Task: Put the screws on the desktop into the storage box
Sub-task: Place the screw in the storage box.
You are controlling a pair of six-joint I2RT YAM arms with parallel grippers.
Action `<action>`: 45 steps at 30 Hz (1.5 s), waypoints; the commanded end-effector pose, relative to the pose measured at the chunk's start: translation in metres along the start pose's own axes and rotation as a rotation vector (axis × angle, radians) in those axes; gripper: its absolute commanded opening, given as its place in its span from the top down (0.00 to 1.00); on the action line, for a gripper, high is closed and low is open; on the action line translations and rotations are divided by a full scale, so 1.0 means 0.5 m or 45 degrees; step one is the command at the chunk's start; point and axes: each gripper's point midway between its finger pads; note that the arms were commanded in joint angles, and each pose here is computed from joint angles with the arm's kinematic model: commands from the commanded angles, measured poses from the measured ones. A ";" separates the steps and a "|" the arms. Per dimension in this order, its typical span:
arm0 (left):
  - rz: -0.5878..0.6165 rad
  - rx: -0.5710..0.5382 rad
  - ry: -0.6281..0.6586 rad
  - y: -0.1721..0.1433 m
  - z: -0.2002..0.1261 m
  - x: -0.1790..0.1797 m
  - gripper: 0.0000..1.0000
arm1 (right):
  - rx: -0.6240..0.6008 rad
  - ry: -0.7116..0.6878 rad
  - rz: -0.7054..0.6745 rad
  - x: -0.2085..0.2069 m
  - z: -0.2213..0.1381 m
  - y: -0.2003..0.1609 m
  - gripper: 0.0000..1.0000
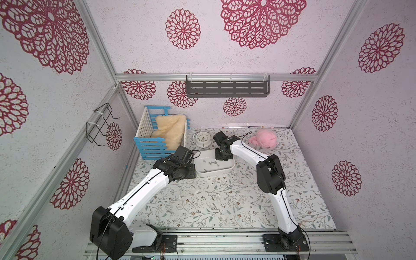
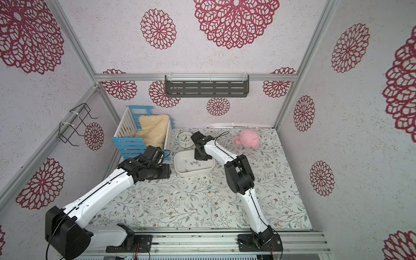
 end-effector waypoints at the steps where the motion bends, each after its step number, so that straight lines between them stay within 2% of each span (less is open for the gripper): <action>1: -0.014 -0.006 0.016 0.003 -0.011 0.009 0.40 | -0.032 -0.032 -0.015 -0.012 -0.020 0.025 0.93; 14: -0.008 0.002 0.023 0.011 -0.005 0.004 0.40 | -0.007 -0.024 -0.019 -0.019 -0.011 0.026 0.85; 23: -0.007 0.011 0.027 0.012 -0.006 0.003 0.40 | -0.018 0.015 -0.018 -0.010 -0.031 0.034 0.81; 27: -0.009 0.009 0.026 0.013 -0.007 0.002 0.40 | -0.075 0.034 -0.015 -0.004 -0.082 0.051 0.81; 31: -0.010 0.010 0.024 0.013 -0.008 0.002 0.40 | -0.167 0.042 -0.014 0.004 -0.165 0.061 0.80; 35: -0.005 0.013 0.027 0.010 -0.007 0.004 0.40 | -0.226 0.076 0.014 0.008 -0.225 0.031 0.79; 39: -0.003 0.021 0.015 0.007 -0.007 0.001 0.40 | -0.243 0.126 0.080 -0.004 -0.257 -0.036 0.78; 45: 0.018 0.034 -0.011 0.004 -0.008 -0.008 0.39 | -0.269 0.185 0.238 -0.063 -0.298 -0.153 0.77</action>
Point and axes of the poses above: each gripper's point midway between its finger pads, its own z axis out along the fingers, its own x axis along the line the jaws close on, y = z × x, and after that the axes turned 1 degree about -z, right-handed
